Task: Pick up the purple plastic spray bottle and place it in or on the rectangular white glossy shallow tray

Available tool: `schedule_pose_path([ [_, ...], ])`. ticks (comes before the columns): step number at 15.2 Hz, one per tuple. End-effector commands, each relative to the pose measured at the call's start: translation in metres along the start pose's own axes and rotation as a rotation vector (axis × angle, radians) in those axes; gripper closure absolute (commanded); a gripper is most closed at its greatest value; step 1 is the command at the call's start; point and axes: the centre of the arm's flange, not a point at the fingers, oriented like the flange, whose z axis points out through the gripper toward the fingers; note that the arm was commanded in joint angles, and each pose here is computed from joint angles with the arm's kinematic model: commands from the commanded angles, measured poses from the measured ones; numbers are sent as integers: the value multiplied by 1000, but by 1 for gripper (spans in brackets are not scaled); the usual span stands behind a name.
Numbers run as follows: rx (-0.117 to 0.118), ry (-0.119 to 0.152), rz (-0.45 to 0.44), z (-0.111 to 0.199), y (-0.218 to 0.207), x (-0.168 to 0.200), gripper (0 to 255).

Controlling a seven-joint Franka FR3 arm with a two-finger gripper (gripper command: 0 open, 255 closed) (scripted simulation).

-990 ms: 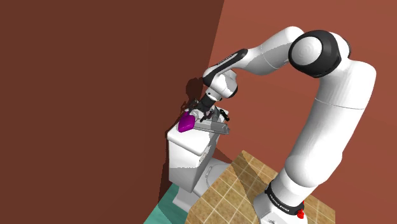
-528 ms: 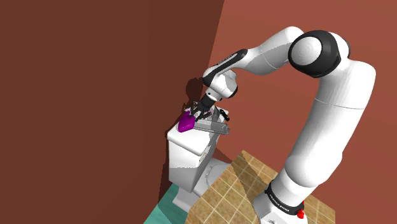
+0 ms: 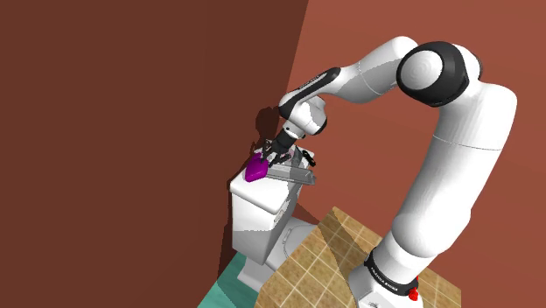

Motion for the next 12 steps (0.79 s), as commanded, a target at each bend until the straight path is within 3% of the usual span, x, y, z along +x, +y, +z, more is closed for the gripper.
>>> schedule_pose_path([
  [1,-1,-1,0,-4,-2,-1,255],
  [12,0,-1,0,-56,-27,-7,255],
])
